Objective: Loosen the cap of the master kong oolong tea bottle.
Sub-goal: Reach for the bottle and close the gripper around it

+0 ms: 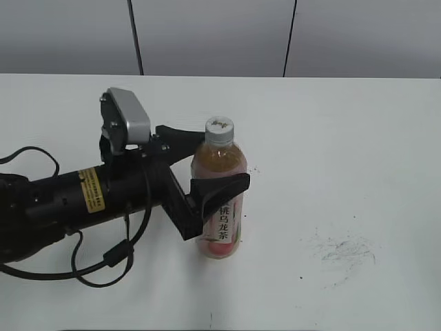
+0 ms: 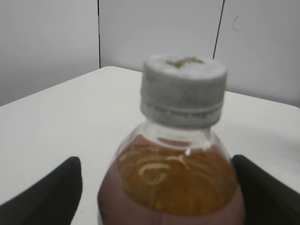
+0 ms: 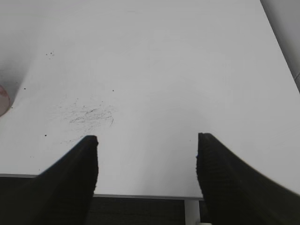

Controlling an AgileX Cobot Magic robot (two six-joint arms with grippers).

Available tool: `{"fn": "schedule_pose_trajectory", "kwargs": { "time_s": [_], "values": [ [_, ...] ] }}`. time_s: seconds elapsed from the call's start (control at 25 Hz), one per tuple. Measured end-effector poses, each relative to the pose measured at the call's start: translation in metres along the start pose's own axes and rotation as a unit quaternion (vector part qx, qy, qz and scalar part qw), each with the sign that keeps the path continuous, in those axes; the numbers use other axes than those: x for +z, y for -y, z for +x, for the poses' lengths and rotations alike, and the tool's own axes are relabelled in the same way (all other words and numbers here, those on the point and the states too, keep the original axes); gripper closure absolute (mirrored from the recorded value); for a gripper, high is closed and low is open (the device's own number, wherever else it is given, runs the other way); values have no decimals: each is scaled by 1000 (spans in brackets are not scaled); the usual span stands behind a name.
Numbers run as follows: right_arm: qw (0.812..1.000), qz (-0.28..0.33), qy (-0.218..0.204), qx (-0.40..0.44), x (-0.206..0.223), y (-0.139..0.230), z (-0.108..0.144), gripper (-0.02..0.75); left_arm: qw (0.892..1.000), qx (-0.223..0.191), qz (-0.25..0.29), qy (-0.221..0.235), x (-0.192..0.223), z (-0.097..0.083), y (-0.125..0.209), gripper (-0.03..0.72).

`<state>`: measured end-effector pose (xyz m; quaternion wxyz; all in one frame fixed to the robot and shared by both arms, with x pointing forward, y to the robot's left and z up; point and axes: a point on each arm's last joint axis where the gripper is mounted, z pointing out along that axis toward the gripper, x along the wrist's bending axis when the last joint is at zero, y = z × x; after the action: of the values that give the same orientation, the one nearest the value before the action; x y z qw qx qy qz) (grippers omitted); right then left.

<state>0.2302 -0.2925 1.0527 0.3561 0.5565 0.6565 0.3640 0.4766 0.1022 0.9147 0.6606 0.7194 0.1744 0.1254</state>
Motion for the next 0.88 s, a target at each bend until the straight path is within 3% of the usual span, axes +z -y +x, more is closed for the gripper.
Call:
{"fn": "schedule_pose_trajectory", "kwargs": {
  "time_s": [0.44,0.88],
  "values": [
    [1000,0,3,4,0,0,-1,237,1000,-5,-19,19,10,4,-11,125],
    [1000,0,3,4,0,0,-1,237,999,-27,13,21,14,6,13,125]
  ]
}}
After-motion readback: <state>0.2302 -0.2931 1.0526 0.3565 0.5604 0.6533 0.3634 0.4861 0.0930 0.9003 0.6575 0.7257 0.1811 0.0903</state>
